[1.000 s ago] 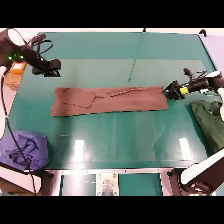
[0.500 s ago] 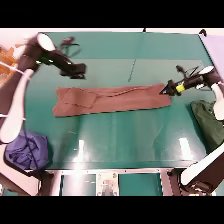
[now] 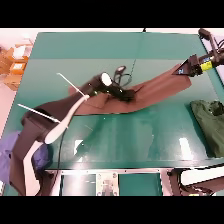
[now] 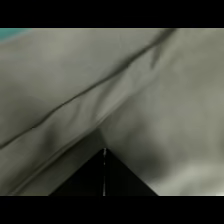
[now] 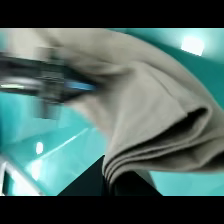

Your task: Fold the shirts.

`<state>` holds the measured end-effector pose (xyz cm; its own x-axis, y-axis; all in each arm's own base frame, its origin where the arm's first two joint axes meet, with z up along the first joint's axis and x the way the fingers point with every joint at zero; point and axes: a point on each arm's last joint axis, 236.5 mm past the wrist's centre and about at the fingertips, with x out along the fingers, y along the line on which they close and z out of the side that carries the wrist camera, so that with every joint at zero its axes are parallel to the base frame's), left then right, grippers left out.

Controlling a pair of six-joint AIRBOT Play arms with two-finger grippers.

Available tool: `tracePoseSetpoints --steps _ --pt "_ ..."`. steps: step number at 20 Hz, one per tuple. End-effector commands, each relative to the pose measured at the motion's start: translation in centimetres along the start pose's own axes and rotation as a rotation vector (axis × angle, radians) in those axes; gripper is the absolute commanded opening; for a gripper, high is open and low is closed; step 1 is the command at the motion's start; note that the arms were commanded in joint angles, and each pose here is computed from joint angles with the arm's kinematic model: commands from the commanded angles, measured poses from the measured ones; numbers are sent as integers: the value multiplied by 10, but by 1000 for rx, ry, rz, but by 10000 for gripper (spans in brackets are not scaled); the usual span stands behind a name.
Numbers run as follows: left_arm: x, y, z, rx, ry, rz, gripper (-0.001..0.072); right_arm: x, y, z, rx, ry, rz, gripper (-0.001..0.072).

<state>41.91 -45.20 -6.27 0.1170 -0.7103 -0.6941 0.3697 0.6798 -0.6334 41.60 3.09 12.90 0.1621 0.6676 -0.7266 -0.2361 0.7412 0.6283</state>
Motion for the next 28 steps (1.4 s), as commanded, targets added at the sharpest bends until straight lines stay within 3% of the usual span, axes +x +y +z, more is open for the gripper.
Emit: tracePoseSetpoints --steps 1,5,8,10,16,18,22,23,24,25,28 --pt "33 -30 -9 -33 -40 -69 32 -23 37 -6 -58 -37 11 16" --pt "7 -37 9 -26 -29 -106 33 -23 46 -4 -17 -43 42 17" --pt "-69 -21 28 -9 86 -125 32 -20 90 3 -55 -65 187 17" --pt "-137 24 33 -61 157 7 31 -8 118 9 -54 -63 246 17" --pt "-372 193 -4 -202 213 820 32 103 218 30 -128 -96 327 17" --pt "-413 212 -12 -263 173 892 31 169 252 33 -120 -132 344 17" --pt "-432 228 -25 -356 158 842 32 323 292 19 -94 -213 307 24" --pt "-433 229 -25 -367 151 826 32 361 294 11 -85 -241 284 175" --pt "-433 230 -24 -372 142 812 32 388 291 6 -76 -271 259 447" --pt "-434 232 -23 -374 129 807 32 407 286 3 -71 -295 236 572" --pt "-430 230 -16 -373 101 760 32 391 256 24 -78 -288 199 571"
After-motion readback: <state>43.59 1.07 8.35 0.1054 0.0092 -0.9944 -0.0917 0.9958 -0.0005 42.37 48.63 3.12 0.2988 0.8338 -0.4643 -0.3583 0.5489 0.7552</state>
